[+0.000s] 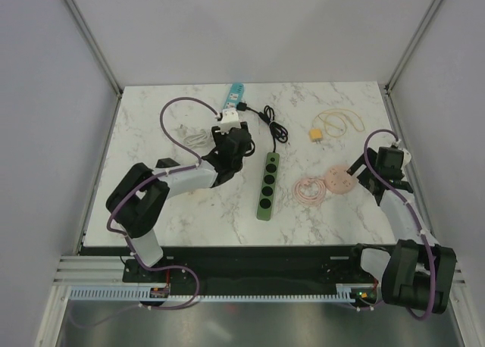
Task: Pull the plug off the socket
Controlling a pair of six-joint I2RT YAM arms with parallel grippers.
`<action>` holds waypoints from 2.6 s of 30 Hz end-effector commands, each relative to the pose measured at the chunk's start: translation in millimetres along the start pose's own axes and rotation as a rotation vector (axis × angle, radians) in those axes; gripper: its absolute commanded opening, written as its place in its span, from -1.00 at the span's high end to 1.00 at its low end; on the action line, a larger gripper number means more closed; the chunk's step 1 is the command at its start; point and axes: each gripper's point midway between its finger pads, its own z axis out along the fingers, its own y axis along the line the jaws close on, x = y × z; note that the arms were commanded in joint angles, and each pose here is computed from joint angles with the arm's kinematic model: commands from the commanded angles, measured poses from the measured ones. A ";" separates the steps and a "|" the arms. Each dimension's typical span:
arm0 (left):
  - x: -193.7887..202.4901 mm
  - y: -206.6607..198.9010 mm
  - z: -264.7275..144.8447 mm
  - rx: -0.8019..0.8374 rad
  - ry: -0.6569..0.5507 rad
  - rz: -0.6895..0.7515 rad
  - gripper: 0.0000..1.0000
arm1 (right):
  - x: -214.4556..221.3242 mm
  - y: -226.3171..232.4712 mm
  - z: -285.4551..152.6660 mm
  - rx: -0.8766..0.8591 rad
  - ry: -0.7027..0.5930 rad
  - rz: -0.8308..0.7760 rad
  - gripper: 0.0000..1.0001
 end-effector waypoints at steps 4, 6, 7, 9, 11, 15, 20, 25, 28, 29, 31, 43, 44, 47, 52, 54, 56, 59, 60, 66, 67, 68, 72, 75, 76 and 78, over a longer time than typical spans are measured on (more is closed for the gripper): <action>9.3 59.2 -18.1 -0.330 0.021 -0.113 0.95 | -23.1 2.8 -24.1 -0.012 -0.082 -0.039 -0.95; 21.6 70.4 -24.7 -0.357 0.050 -0.103 0.96 | -20.5 4.7 -24.0 -0.025 -0.073 -0.035 -0.95; 23.3 73.9 -26.5 -0.369 0.052 -0.111 0.96 | -18.2 7.5 -23.9 -0.042 -0.062 -0.035 -0.94; 24.0 79.2 -28.0 -0.381 0.050 -0.127 0.96 | -14.9 9.2 -22.0 -0.051 -0.048 -0.034 -0.95; 24.4 81.8 -26.1 -0.385 0.058 -0.132 0.95 | -13.1 9.0 -21.0 -0.052 -0.041 -0.037 -0.95; 31.1 81.2 -20.5 -0.364 0.106 -0.151 0.94 | -11.7 7.7 -21.7 -0.052 -0.041 -0.048 -0.96; 37.8 90.9 -12.9 -0.364 0.152 -0.206 0.90 | -8.3 5.7 -20.6 -0.050 -0.038 -0.053 -0.95; 44.6 96.5 -8.8 -0.361 0.189 -0.231 0.65 | -4.6 7.8 -18.2 -0.064 -0.024 -0.048 -0.95; 44.8 97.6 -7.7 -0.363 0.190 -0.236 0.19 | -1.6 8.4 -17.2 -0.070 -0.019 -0.049 -0.96; 45.6 97.8 -7.7 -0.364 0.192 -0.236 0.07 | -0.8 8.9 -17.4 -0.072 -0.018 -0.051 -0.96; 45.2 97.6 -7.2 -0.365 0.189 -0.238 -0.24 | 2.6 8.7 -16.3 -0.072 -0.011 -0.051 -0.96; 41.6 97.4 -7.2 -0.366 0.187 -0.226 -0.99 | 11.1 17.3 -17.7 -0.088 -0.004 -0.089 -0.96; 39.0 95.6 -7.3 -0.359 0.185 -0.223 -0.99 | 11.8 18.2 -18.2 -0.092 -0.003 -0.091 -0.96; 29.4 88.8 -7.7 -0.330 0.178 -0.189 -1.00 | 12.9 22.6 -19.9 -0.104 -0.004 -0.102 -0.96; -11.8 46.1 -27.0 -0.183 0.118 -0.125 -1.00 | 17.9 58.2 -37.0 -0.240 -0.001 -0.205 -0.96; -18.5 33.0 -39.8 -0.120 0.115 -0.087 -0.99 | 16.2 70.3 -46.1 -0.290 -0.009 -0.230 -0.96; -21.9 14.8 -55.1 -0.012 0.126 -0.051 -1.00 | 28.6 97.3 -62.9 -0.368 0.001 -0.302 -0.96; -10.0 -8.8 -92.2 0.186 0.188 -0.077 -0.99 | 46.1 123.1 -82.7 -0.452 0.009 -0.341 -0.96; 15.0 -5.8 -104.5 0.233 0.236 -0.063 -0.99 | 51.6 128.0 -86.9 -0.468 0.012 -0.347 -0.96; 44.8 -11.6 -193.1 0.624 0.289 -0.293 -0.99 | 127.2 160.9 -117.3 -0.602 0.090 -0.423 -0.96; 49.9 -8.8 -201.6 0.657 0.297 -0.324 -0.99 | 146.1 161.8 -123.1 -0.610 0.094 -0.461 -0.96; 37.5 -8.8 -219.6 0.731 0.277 -0.399 -0.99 | 155.7 163.3 -126.1 -0.611 0.105 -0.443 -0.96; 56.8 16.3 -245.8 0.812 0.263 -0.510 -1.00 | 182.4 160.3 -135.5 -0.632 0.089 -0.435 -0.96; 53.4 25.7 -262.3 0.895 0.210 -0.580 -0.99 | 191.0 153.8 -139.0 -0.686 0.102 -0.380 -0.96; 58.6 28.6 -264.3 0.898 0.222 -0.592 -0.99 | 195.9 147.2 -135.3 -0.699 0.105 -0.370 -0.96; 57.7 32.0 -275.2 0.960 0.196 -0.621 -0.99 | 195.4 147.7 -148.5 -0.793 0.120 -0.299 -0.96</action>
